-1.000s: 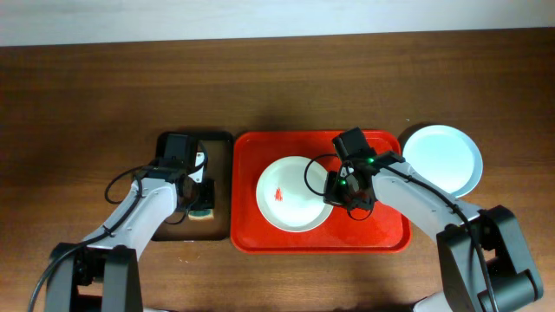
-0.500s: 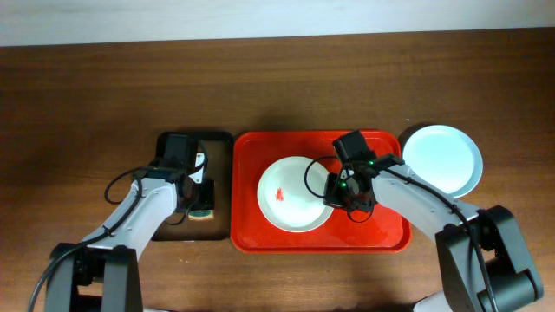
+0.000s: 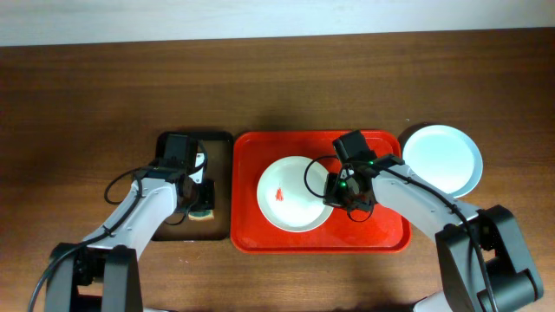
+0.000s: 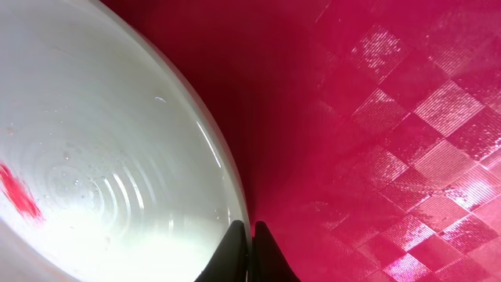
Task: Clean dirty plates on tray and stack at the side
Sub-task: 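Lift the sponge with the left gripper and carry it over the white plate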
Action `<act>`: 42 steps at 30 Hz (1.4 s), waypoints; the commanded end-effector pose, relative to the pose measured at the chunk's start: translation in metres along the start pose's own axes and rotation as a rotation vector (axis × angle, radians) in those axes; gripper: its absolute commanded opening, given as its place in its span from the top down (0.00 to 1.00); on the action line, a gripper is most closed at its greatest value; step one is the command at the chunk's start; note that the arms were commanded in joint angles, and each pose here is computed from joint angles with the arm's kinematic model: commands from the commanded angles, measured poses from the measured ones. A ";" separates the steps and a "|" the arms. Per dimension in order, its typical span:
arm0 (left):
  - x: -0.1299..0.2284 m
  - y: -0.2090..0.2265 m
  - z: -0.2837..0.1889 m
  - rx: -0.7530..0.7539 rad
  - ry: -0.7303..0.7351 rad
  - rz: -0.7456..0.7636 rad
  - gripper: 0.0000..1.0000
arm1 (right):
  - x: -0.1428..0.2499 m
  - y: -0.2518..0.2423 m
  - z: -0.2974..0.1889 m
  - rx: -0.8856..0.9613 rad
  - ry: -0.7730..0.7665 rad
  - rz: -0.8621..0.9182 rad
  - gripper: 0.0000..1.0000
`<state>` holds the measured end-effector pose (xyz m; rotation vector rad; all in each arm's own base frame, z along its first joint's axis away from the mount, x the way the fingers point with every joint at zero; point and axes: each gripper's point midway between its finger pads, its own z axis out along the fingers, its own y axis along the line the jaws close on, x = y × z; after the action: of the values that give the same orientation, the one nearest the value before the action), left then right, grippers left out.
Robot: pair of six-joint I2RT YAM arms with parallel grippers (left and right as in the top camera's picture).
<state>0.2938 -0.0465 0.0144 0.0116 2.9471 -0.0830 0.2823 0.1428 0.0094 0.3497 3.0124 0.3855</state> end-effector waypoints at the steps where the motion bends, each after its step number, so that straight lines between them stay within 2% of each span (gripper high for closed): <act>1: 0.009 0.000 0.010 0.002 0.048 -0.009 0.87 | 0.003 -0.004 0.005 0.018 0.009 -0.011 0.96; 5: 0.012 0.000 0.014 -0.001 0.064 -0.009 0.90 | 0.003 -0.004 0.005 0.018 0.009 -0.011 0.96; 7: 0.010 0.004 0.010 -0.024 0.067 0.020 1.00 | 0.003 -0.004 0.005 0.018 0.009 -0.011 0.96; 9: 0.006 0.013 -0.006 -0.086 0.077 0.020 1.00 | 0.003 -0.004 0.005 0.017 0.008 -0.011 0.96; 12: -0.016 0.010 -0.034 -0.079 -0.004 0.019 1.00 | 0.004 -0.002 0.005 0.012 0.009 -0.014 0.94; 14: -0.031 0.007 -0.059 -0.069 -0.073 0.005 1.00 | 0.007 0.003 0.005 0.000 0.014 -0.029 0.96; 17: -0.044 0.003 -0.086 -0.051 -0.099 -0.028 1.00 | 0.009 0.012 0.007 -0.014 0.010 -0.054 0.96; 21: -0.051 -0.012 -0.097 0.029 -0.111 -0.022 1.00 | 0.008 0.014 0.007 -0.019 0.004 -0.061 0.96; 22: -0.051 -0.012 -0.097 0.029 -0.108 -0.022 1.00 | 0.008 0.014 0.007 -0.017 0.003 -0.060 0.80; 23: -0.051 -0.012 -0.096 0.028 -0.108 -0.022 1.00 | 0.008 0.013 0.007 -0.016 0.001 -0.061 0.71; 24: -0.051 -0.012 -0.096 0.028 -0.108 -0.022 1.00 | 0.006 0.013 0.007 -0.010 -0.006 -0.061 0.64; 25: -0.051 -0.012 -0.096 0.028 -0.107 -0.022 1.00 | 0.005 0.013 0.007 -0.008 -0.013 -0.062 0.64; 28: -0.050 -0.012 -0.096 0.028 -0.106 -0.022 1.00 | 0.002 0.013 0.007 -0.010 -0.026 -0.064 0.75; 31: -0.049 -0.012 -0.094 0.027 -0.098 -0.022 1.00 | -0.006 0.013 0.007 0.000 -0.065 -0.067 0.81; 32: -0.049 -0.012 -0.094 0.027 -0.098 -0.022 1.00 | -0.006 0.013 0.007 -0.001 -0.067 -0.067 0.85; 33: -0.049 -0.012 -0.093 0.026 -0.097 -0.023 1.00 | -0.007 0.013 0.007 0.003 -0.072 -0.068 0.96; 36: -0.048 -0.012 -0.091 0.025 -0.088 -0.023 1.00 | -0.008 0.012 0.007 0.006 -0.075 -0.066 0.96; 38: -0.048 -0.012 -0.089 0.024 -0.082 -0.023 1.00 | 0.003 0.022 0.007 -0.057 -0.016 -0.067 0.96; 39: -0.048 -0.012 -0.089 0.024 -0.082 -0.023 1.00 | 0.007 0.026 0.007 -0.084 0.007 -0.067 0.94; 41: -0.048 -0.012 -0.089 0.024 -0.082 -0.023 1.00 | -0.002 0.017 0.007 -0.027 -0.041 -0.067 0.70; 42: -0.048 -0.012 -0.089 0.024 -0.082 -0.023 1.00 | -0.007 0.010 0.007 0.014 -0.073 -0.065 0.69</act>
<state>0.3207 -0.0499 0.1078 -0.0140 2.8740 -0.0954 0.2911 0.1626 0.0127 0.2431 2.9558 0.4391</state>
